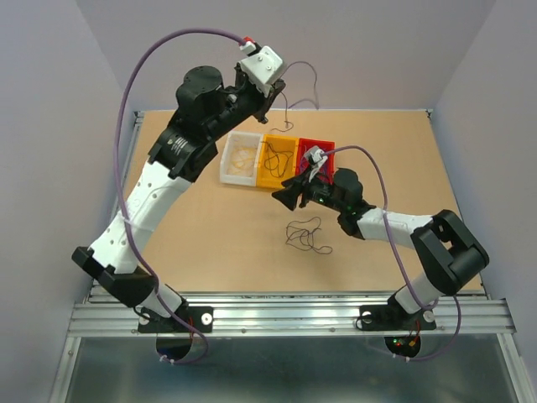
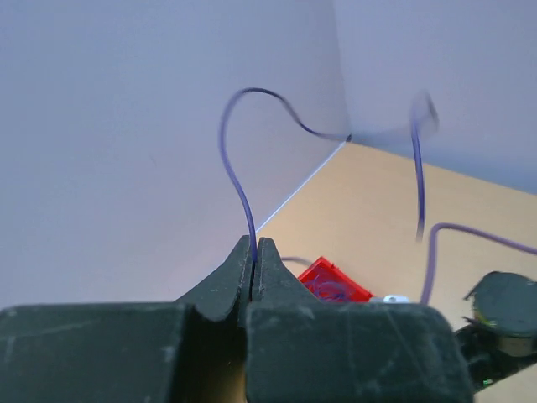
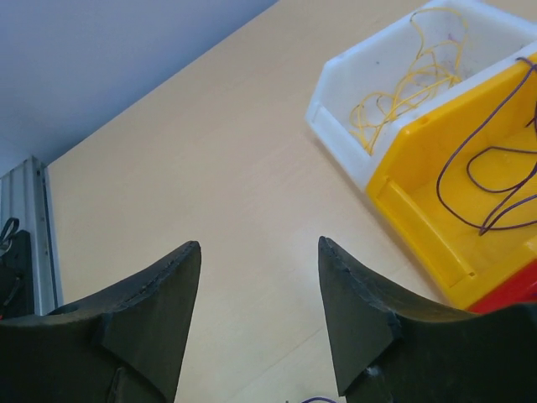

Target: Untangle the cables

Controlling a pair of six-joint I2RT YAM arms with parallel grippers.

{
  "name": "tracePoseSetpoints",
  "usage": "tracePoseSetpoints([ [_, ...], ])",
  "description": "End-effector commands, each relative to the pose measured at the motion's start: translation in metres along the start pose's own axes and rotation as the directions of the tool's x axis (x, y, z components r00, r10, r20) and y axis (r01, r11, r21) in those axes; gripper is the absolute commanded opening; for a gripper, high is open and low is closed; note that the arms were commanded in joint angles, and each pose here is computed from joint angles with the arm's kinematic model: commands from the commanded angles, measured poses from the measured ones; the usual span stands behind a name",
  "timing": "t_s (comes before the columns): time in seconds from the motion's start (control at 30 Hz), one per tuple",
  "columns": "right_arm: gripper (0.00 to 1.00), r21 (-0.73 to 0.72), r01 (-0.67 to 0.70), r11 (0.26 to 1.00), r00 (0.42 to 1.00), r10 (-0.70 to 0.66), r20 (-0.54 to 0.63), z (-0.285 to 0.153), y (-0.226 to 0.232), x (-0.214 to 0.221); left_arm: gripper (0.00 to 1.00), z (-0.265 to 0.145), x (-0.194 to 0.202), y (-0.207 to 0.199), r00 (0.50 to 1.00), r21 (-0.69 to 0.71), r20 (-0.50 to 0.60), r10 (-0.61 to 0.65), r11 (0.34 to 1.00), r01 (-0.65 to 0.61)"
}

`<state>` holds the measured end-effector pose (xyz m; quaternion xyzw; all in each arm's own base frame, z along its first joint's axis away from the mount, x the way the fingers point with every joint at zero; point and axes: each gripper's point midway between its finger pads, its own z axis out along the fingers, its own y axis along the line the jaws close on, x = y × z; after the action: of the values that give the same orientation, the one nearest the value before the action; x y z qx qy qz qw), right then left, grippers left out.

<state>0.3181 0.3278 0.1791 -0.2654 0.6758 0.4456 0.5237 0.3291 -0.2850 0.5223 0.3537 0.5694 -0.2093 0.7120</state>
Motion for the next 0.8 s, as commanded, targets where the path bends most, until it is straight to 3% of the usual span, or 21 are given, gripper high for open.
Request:
tracePoseSetpoints([
  [0.0,0.64,0.061,0.061,0.996,0.992,-0.067,0.108,-0.012,0.002,-0.035,0.0,0.028,0.036,0.027,0.998,-0.074,-0.06,0.013,0.997,-0.017],
  [0.17,0.64,0.194,0.032,0.98,0.983,-0.066,0.17,-0.033,-0.011,-0.046,0.0,0.045,0.063,0.045,0.997,-0.085,-0.075,0.002,0.996,-0.009],
  [0.37,0.64,0.278,0.029,0.96,0.969,-0.095,0.228,-0.059,-0.014,-0.057,0.0,0.07,0.151,0.056,0.983,-0.039,-0.183,-0.025,0.999,0.019],
  [0.5,0.64,0.321,0.016,0.947,0.964,-0.1,0.247,-0.07,-0.017,-0.061,0.0,0.075,0.178,0.061,0.975,0.009,-0.204,-0.084,0.996,0.087],
  [0.77,0.64,0.382,-0.006,0.924,0.963,-0.097,0.25,-0.074,-0.029,-0.059,0.0,0.078,0.177,0.061,0.975,0.043,-0.155,-0.161,0.985,0.17],
])
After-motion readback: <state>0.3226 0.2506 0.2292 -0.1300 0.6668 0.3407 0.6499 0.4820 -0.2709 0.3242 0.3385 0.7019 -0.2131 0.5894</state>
